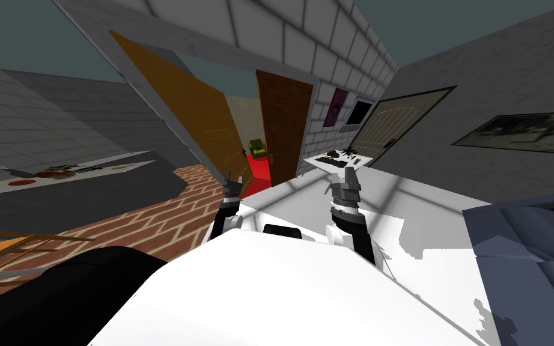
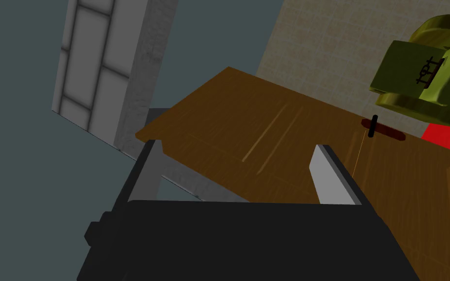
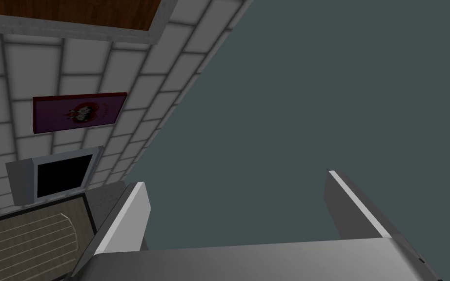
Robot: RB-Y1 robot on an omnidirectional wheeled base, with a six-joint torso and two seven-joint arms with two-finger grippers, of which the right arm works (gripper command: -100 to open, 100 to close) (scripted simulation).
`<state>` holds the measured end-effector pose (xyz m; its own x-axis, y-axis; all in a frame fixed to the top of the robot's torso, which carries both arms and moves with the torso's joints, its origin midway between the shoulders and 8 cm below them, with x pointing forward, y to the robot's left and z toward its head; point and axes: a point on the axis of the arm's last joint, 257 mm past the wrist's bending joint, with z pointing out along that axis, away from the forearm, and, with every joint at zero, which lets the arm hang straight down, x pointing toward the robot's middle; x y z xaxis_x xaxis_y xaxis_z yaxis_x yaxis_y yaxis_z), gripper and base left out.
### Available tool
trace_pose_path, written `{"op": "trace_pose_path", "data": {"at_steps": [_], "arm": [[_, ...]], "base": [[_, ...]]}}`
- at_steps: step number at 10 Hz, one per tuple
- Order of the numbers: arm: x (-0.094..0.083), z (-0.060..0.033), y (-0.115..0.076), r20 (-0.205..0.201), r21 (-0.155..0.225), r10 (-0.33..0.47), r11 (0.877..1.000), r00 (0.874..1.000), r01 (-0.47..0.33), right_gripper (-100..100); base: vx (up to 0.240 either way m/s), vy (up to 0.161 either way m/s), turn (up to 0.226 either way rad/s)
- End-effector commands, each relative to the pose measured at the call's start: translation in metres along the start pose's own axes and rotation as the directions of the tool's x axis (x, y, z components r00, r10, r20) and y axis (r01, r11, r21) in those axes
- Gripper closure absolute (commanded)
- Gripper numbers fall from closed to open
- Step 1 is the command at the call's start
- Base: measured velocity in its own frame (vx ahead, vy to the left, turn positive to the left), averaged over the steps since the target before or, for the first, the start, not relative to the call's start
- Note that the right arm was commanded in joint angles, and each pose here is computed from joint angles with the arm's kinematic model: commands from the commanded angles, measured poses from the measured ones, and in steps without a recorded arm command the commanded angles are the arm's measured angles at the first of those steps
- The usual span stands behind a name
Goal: Push the door open
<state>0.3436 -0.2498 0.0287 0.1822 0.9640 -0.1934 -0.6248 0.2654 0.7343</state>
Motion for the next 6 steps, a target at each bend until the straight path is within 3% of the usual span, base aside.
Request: {"op": "trace_pose_path", "data": {"at_steps": [1, 6], "arm": [[0.010, 0.0008, -0.007, -0.015, 0.008, 0.029, 1.000, 0.999, -0.028, -100], [0.051, 0.0027, -0.031, -0.075, 0.048, 0.139, 0.990, 0.987, -0.136, -100]], "base": [[0.082, 0.007, -0.079], [0.207, 0.015, -0.075]]}}
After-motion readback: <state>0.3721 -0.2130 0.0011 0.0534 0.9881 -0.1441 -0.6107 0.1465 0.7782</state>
